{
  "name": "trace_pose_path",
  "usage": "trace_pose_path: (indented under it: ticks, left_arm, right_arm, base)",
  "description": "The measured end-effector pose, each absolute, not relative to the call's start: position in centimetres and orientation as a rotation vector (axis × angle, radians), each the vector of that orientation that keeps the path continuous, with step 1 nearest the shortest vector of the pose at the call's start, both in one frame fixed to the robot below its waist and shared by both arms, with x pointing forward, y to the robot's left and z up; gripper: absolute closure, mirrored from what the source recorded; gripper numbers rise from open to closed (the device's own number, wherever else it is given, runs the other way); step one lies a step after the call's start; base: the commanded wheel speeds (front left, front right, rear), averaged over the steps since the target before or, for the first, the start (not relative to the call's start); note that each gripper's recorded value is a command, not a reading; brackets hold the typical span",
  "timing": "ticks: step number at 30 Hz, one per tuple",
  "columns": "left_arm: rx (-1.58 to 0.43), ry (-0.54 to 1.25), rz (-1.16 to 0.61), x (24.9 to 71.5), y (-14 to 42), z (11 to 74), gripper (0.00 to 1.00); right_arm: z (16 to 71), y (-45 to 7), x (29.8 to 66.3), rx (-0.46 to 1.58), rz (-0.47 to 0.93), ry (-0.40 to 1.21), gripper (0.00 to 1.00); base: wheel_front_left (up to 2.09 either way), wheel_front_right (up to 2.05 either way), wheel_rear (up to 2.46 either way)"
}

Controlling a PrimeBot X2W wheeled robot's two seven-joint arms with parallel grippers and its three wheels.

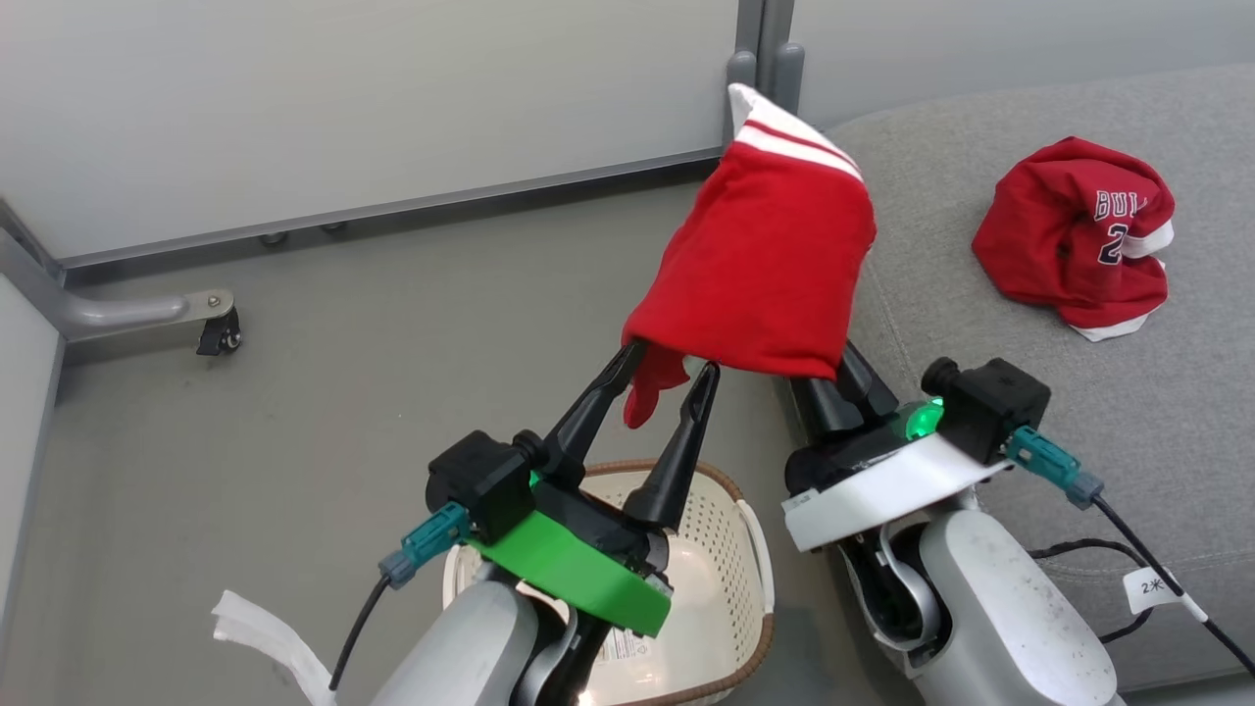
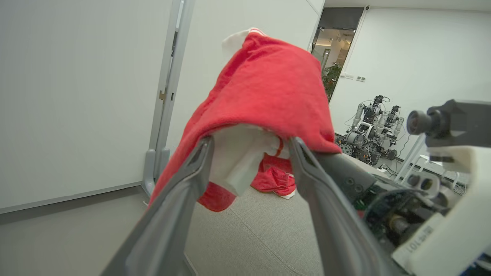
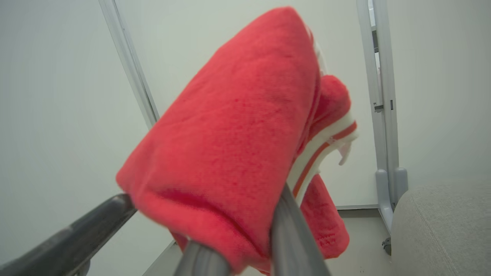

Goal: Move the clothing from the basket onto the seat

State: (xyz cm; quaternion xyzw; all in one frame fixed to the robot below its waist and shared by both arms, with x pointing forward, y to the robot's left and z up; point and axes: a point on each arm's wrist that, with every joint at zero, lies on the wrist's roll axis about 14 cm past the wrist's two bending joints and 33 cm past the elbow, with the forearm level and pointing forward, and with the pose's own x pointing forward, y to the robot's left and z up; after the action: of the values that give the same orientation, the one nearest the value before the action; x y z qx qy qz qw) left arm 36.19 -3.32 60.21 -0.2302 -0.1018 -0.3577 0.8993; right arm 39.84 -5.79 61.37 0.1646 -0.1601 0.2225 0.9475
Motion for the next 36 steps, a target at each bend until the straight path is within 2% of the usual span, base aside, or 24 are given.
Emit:
trace_pose_path:
  ticks: [8,24,36]
  left_arm:
    - [-0.387,-0.178,-0.662,36.6,-1.1,57.7,0.0]
    - [-0.311,-0.07,-0.201,36.1,13.3,51.0,0.0]
    - [-0.27,0.029,-0.087,33.8,16.1,47.1,0.0]
  right_arm:
    - [62.4,-7.8,40.6,0.348,0.391,-0.367,1.0]
    - [61.8,-10.9,41.1,0.333,0.285,-0.378,1.0]
    - [61.3,-11.2,41.0,0.33,0.272,-0.365,1.0]
  base:
    - [0.0,0.0,0.0]
    - [0.0,0.0,0.0]
    - [0.0,0.0,0.0]
